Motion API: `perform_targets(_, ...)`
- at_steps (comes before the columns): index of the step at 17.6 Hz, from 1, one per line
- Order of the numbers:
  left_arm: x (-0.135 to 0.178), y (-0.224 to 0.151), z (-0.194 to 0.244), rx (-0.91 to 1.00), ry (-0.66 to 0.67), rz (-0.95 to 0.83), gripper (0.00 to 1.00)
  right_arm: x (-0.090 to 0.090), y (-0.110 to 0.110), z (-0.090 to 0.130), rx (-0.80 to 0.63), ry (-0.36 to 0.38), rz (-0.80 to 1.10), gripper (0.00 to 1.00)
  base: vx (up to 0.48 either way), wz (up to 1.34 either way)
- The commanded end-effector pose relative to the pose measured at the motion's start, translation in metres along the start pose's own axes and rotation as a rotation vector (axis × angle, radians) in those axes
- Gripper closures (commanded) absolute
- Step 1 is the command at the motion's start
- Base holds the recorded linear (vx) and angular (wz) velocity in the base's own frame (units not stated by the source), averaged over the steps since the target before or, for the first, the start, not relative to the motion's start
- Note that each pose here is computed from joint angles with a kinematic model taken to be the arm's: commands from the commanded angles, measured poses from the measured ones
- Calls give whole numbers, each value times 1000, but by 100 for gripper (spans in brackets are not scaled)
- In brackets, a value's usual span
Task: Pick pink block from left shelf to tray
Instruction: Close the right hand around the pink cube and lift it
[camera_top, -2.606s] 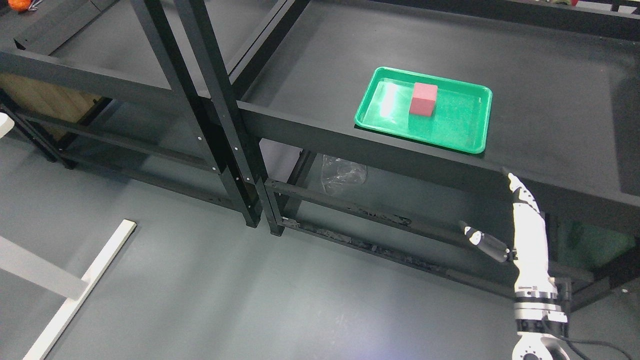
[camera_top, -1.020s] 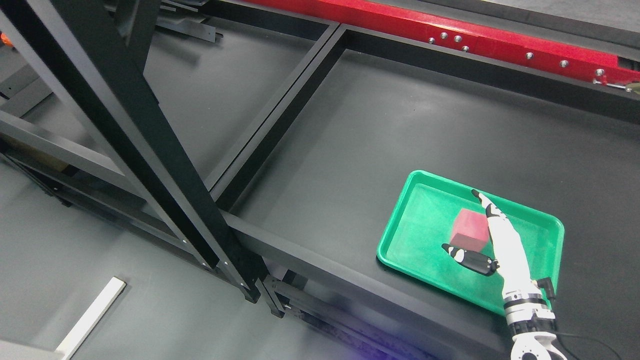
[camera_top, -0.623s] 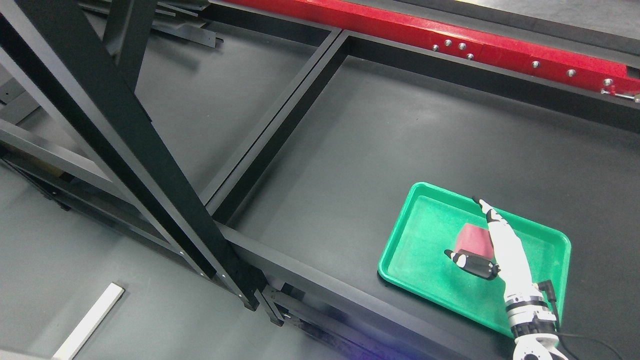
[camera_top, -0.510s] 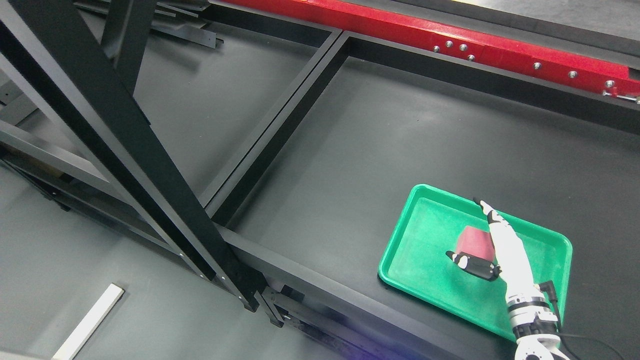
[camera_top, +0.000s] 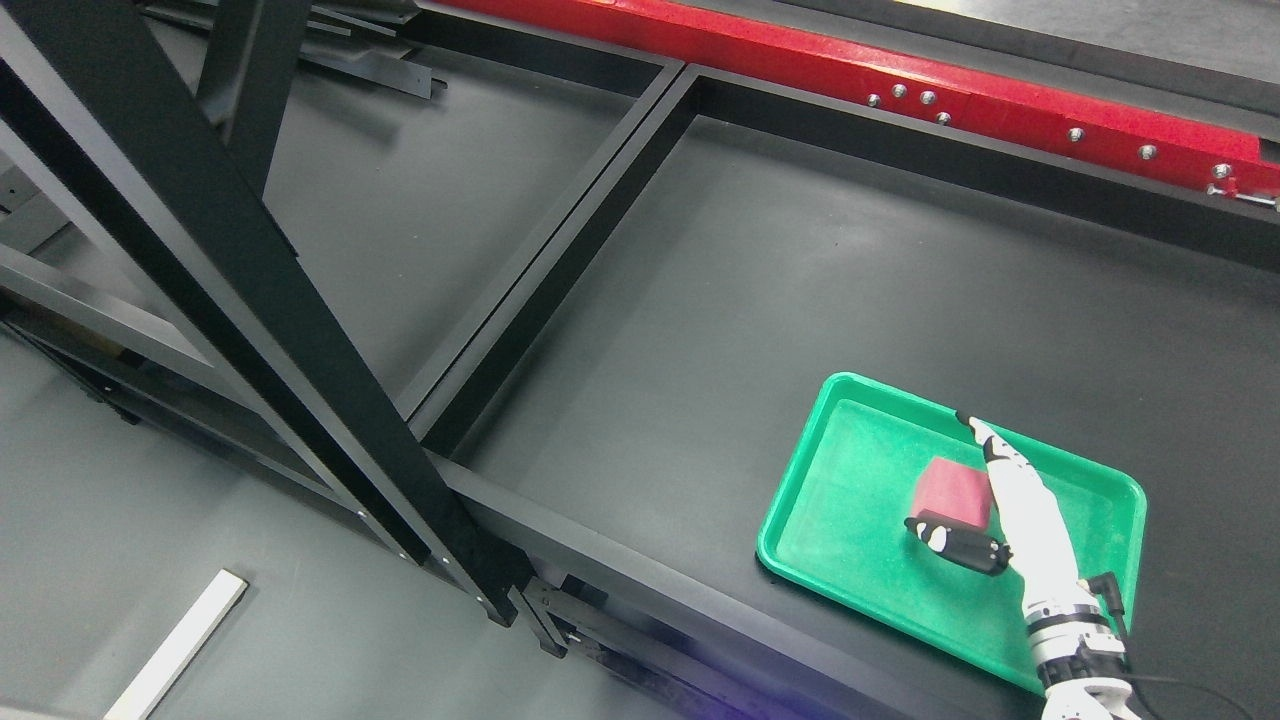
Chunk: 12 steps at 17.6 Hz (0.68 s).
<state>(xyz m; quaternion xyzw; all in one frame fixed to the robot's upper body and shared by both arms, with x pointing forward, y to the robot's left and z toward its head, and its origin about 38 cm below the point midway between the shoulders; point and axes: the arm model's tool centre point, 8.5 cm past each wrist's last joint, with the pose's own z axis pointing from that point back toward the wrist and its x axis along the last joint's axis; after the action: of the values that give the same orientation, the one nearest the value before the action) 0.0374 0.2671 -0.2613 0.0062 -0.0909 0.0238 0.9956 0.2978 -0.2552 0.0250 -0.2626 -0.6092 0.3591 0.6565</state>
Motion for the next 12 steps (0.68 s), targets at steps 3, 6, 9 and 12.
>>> perform_targets(3, -5, 12, 2, 18, 8, -4, 0, -26, 14, -5, 52, 70, 22, 1, 0, 0)
perform_targets(6, -5, 12, 2, 18, 8, -4, 0, -26, 12, -8, 46, 81, 22, 4, 0, 0)
perform_targets(9, -5, 12, 2, 18, 8, -4, 0, -34, 12, -14, 50, 144, 47, 11, 0, 0)
perform_targets(12, -5, 12, 2, 18, 8, -4, 0, -36, 13, -13, 53, 164, 70, 39, 0, 0)
